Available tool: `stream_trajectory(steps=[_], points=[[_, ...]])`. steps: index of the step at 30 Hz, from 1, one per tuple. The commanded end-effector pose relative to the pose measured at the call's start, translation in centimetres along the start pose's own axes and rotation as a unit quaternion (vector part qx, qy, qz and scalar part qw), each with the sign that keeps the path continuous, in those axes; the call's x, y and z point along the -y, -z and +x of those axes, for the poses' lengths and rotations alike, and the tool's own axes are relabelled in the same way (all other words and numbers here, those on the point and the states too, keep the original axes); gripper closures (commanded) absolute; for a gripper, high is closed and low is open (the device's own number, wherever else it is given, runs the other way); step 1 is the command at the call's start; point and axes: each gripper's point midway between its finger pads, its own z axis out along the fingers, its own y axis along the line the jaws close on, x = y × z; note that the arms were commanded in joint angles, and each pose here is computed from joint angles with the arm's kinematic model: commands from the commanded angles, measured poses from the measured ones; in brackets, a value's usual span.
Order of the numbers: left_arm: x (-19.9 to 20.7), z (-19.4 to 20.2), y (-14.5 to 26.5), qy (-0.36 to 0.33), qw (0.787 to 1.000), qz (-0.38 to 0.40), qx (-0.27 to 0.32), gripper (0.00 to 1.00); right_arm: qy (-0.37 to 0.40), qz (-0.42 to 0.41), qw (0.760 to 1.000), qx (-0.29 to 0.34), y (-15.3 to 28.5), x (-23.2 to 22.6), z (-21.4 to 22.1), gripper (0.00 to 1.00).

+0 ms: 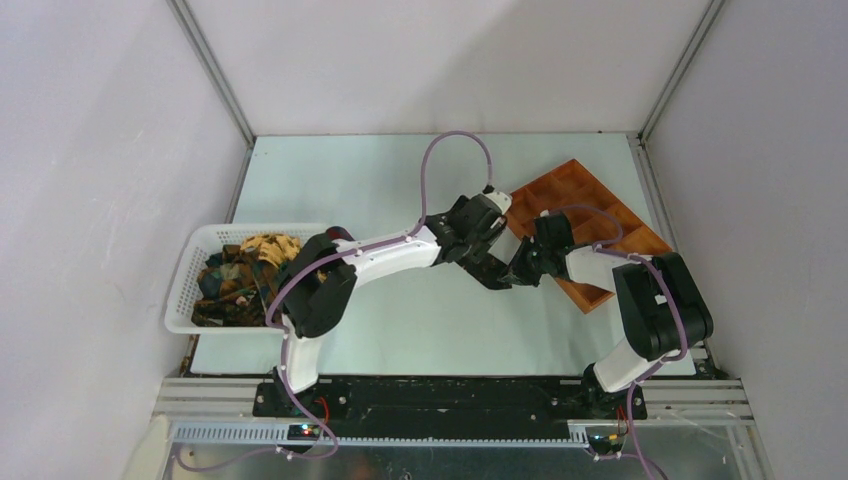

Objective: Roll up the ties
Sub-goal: Roll the tie at the center of the board.

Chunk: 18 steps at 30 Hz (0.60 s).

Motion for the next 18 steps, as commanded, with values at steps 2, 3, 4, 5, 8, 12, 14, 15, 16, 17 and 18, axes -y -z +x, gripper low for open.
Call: stream_trajectory(steps=[2,3,4,5,8,12,14,15,16,17,18], points=[[-0.4,-2.1,0.6,0.002,1.0,-0.005,0.015,0.27,0.003,0.026,1.0,0.003,-0.6,1.5,0.1,1.0],[-0.3,-2.0,0.5,0.002,1.0,-0.004,0.013,0.27,0.003,0.026,1.0,0.003,-0.6,1.5,0.0,1.0],[-0.2,-1.7,0.3,0.0,1.0,-0.004,0.009,0.28,0.004,0.026,1.0,0.003,-0.6,1.5,0.0,1.0],[-0.2,-1.5,0.1,-0.001,1.0,-0.006,0.006,0.28,0.004,0.026,1.0,0.003,-0.6,1.5,0.0,1.0],[-0.3,-1.2,-0.4,-0.007,1.0,-0.012,-0.001,0.27,0.003,0.027,1.0,0.002,-0.6,1.5,0.1,1.0],[-0.3,-0.8,-0.9,-0.017,1.0,-0.019,-0.014,0.28,0.003,0.027,1.0,0.003,-0.5,1.6,0.0,1.0],[-0.4,-0.5,-1.1,-0.02,0.999,-0.023,-0.022,0.28,0.004,0.027,1.0,0.003,-0.5,1.5,0.0,1.0],[-0.5,-0.3,-1.2,-0.022,0.999,-0.025,-0.025,0.28,0.004,0.027,1.0,0.002,-0.6,1.6,0.0,1.0],[-0.5,-0.2,-1.2,-0.023,0.999,-0.027,-0.026,0.28,0.004,0.028,1.0,0.002,-0.6,1.6,0.0,1.0],[-0.5,-0.1,-1.1,-0.024,0.999,-0.029,-0.028,0.28,0.004,0.028,1.0,0.002,-0.6,1.6,0.1,1.0],[-0.7,0.0,-1.2,-0.024,0.999,-0.033,-0.029,0.28,0.003,0.027,1.0,0.002,-0.6,1.6,0.0,1.0]])
